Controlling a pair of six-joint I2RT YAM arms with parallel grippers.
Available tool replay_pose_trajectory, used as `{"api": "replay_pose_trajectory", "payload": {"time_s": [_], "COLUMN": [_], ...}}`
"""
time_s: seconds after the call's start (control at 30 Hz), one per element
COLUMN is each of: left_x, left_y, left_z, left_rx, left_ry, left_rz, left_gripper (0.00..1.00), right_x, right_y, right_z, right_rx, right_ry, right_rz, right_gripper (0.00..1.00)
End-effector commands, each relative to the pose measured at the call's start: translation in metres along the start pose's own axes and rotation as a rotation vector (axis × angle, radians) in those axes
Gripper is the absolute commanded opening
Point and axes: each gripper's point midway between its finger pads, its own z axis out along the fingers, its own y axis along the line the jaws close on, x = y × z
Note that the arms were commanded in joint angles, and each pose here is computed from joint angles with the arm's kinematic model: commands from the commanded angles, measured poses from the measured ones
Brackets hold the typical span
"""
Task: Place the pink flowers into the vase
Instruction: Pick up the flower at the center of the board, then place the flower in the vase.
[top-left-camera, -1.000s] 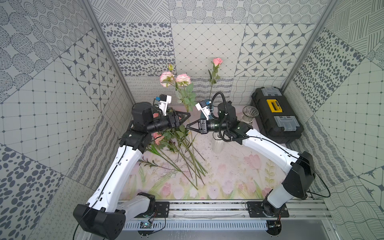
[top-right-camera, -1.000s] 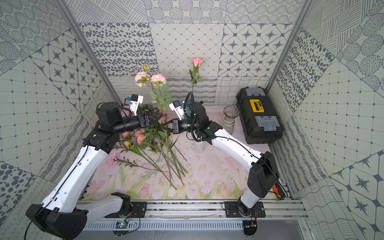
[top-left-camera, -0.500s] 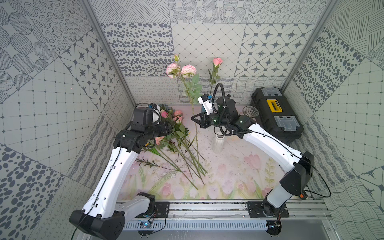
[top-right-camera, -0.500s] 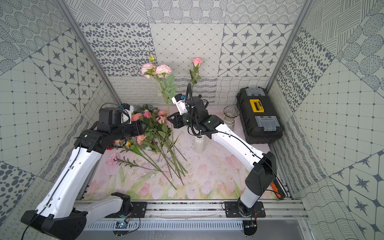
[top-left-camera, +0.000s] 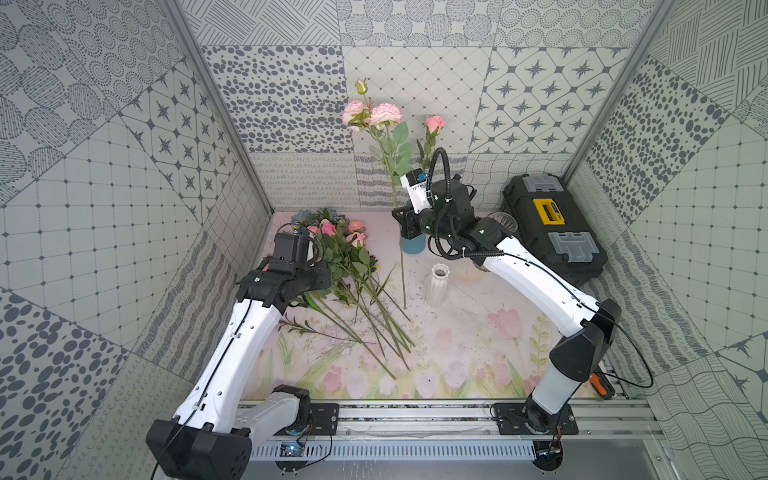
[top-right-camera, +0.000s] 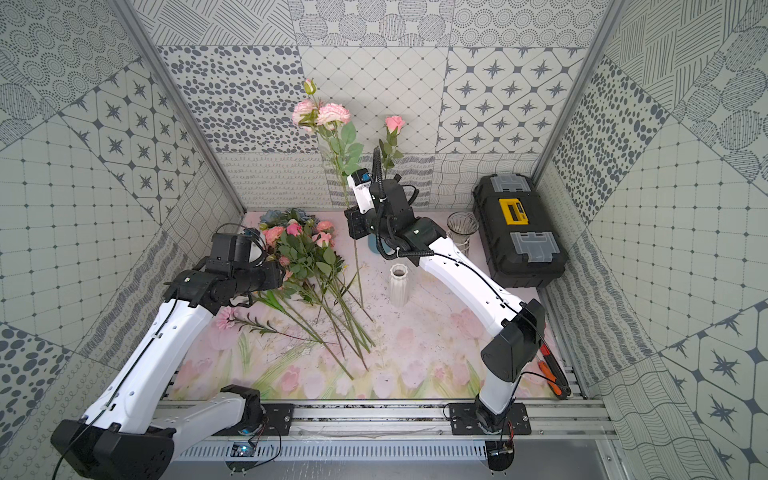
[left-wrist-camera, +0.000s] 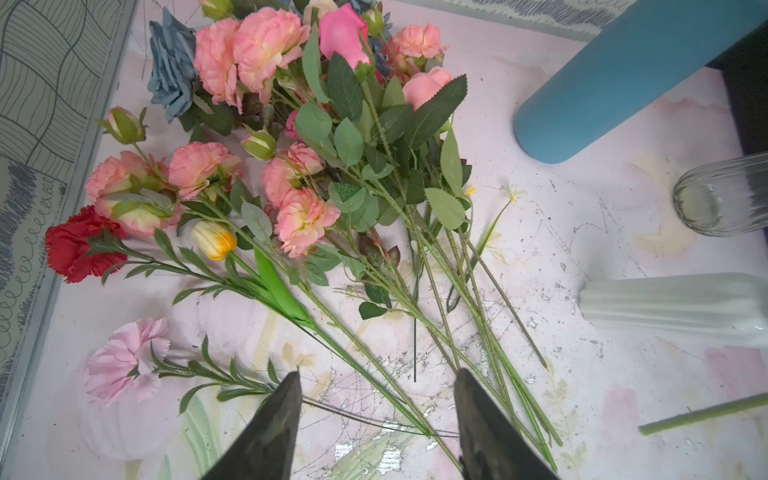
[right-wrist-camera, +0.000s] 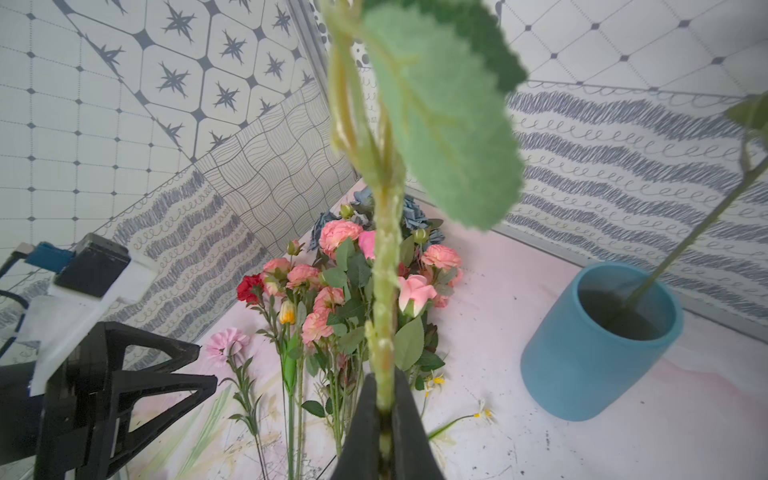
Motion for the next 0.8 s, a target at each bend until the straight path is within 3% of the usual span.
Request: {"api": "replay_pose_trajectory", "payload": {"time_s": [0.0,0.77], "left_x": [-0.008,-0.004], "left_y": [0.006,0.014], "left_z": [0.000,-0.003], "left_rx": [-0.021,-0.051], "left_ry": [-0.042,-0.050], "left_rz": [0.021,0.022], "left_gripper": [0.58,0.57], "right_x": [-0.036,-0.184], "right_y": [-0.010,-0.068], "right_z": [-0.006,-0.037], "right_rx": [0.076,0.366], "right_ry": [-0.105,-0.516], "right_rz": [-0.063,-0.216], "right_gripper": [0.00,0.00]}}
